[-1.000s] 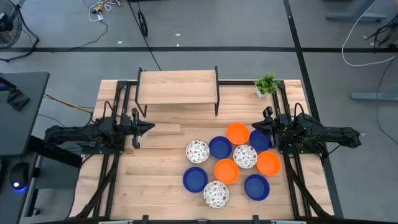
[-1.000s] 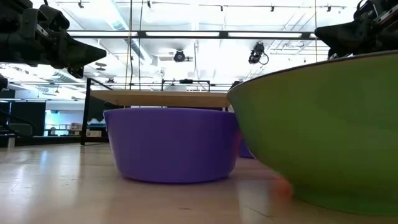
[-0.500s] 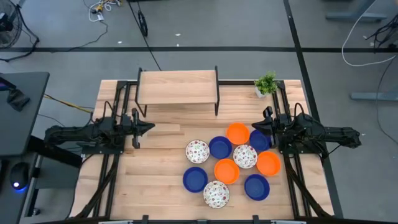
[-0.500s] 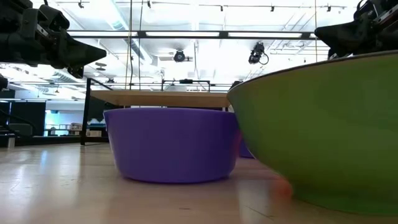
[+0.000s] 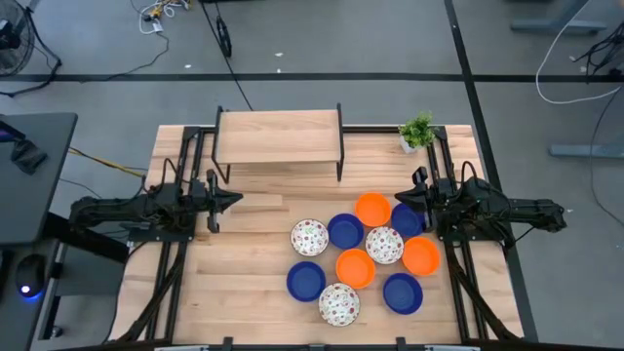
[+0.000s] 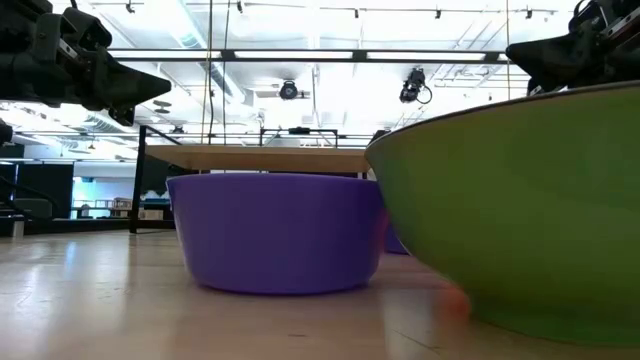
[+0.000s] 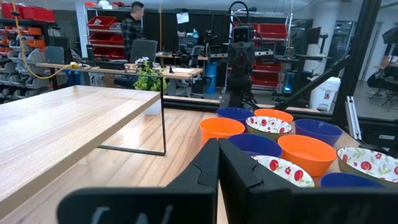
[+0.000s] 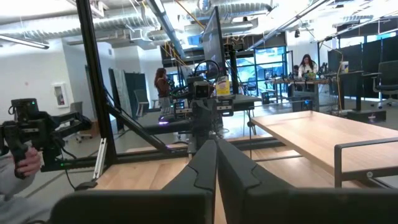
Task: Pick & Place Mini bowls
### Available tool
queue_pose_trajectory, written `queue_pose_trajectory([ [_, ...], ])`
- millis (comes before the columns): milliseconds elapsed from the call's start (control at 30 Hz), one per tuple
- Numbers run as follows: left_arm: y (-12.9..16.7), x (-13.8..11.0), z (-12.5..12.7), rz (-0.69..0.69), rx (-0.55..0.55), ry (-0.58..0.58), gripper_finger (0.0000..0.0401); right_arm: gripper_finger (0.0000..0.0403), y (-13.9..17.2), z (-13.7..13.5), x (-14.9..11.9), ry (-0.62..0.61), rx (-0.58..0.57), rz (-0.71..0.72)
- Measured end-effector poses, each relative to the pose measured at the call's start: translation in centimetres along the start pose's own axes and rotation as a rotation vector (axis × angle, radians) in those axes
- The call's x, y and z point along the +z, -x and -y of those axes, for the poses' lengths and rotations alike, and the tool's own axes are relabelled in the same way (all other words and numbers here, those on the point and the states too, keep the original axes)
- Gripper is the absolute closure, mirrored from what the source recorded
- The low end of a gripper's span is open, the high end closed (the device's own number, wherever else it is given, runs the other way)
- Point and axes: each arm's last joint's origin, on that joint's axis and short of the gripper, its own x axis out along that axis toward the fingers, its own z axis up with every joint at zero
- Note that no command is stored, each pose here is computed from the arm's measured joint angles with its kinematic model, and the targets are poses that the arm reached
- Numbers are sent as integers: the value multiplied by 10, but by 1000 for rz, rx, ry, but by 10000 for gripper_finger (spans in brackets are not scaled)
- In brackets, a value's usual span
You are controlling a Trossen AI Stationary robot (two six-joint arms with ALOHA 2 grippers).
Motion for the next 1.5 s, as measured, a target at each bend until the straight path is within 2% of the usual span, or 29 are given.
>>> queue_pose_trajectory([
  [300,0,3,0,36,-2,40,394,385,0,0,0,0,0,0],
  [433,1,16,1,165,-29,81,394,385,0,0,0,0,0,0],
  [533,4,28,4,286,-126,119,394,385,0,0,0,0,0,0],
  [633,5,39,6,394,-202,90,394,385,0,0,0,0,0,0],
  [733,0,42,8,424,-199,44,394,385,0,0,0,0,0,0],
  [900,-19,37,9,323,-128,-55,394,385,0,0,0,0,0,1],
  [1033,-44,49,15,224,-122,-105,394,385,0,0,0,0,0,0],
  [1267,-101,48,24,-112,-97,-147,391,385,0,0,0,0,0,0],
  [1367,-124,46,31,-252,-108,-166,372,385,0,0,0,0,0,0],
  [1500,-151,50,42,-397,-131,-187,326,385,0,0,0,0,0,1],
])
